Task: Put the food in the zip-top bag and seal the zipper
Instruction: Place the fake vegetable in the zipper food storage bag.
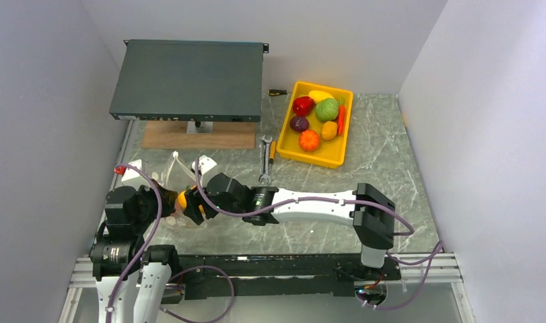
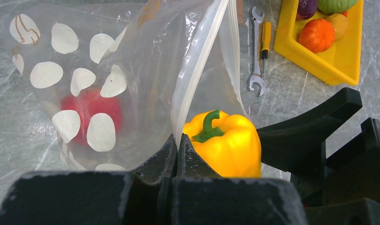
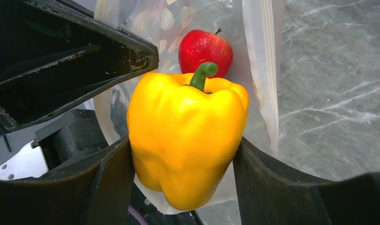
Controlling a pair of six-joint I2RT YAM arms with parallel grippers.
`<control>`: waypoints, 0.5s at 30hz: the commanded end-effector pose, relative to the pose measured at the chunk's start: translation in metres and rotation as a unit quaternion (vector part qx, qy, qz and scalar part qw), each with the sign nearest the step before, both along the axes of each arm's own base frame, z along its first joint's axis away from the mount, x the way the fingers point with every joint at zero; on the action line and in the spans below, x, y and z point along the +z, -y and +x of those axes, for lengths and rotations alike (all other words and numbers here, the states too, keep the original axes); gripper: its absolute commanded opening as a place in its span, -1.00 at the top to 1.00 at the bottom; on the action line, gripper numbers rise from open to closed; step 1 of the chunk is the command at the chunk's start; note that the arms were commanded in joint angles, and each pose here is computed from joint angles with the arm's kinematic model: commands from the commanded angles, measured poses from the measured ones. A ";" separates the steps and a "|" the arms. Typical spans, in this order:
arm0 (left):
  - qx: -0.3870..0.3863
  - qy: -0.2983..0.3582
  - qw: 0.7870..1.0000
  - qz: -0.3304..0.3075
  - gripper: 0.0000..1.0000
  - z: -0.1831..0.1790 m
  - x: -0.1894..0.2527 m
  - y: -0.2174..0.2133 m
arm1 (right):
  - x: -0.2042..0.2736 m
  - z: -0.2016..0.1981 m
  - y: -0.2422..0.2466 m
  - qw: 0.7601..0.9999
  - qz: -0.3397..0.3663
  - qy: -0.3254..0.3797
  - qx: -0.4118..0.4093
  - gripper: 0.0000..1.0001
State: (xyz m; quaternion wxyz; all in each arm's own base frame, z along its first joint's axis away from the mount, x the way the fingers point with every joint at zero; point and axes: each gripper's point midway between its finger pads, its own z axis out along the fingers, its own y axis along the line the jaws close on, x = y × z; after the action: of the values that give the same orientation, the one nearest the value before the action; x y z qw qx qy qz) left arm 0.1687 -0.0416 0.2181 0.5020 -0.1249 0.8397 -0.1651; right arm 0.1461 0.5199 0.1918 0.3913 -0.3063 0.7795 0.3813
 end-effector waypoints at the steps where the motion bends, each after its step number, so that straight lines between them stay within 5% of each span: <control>1: -0.003 0.026 1.000 0.001 1.00 0.004 0.011 0.001 | 0.032 0.010 -0.014 0.999 0.038 0.011 -0.015 -0.44; 6: 0.000 0.026 1.000 0.001 1.00 0.004 0.010 0.000 | 0.033 0.014 -0.016 0.999 0.039 0.011 -0.018 -0.89; 15: 0.001 0.020 1.000 0.002 1.00 0.005 0.009 -0.001 | 0.039 0.014 0.006 0.999 0.035 0.008 -0.021 -0.95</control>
State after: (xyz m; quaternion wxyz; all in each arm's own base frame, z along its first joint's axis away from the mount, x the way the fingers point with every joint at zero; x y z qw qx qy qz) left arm 0.1692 -0.0412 0.2189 0.5040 -0.1254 0.8386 -0.1643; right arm 0.1546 0.5260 0.1963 0.3943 -0.2975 0.7822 0.3798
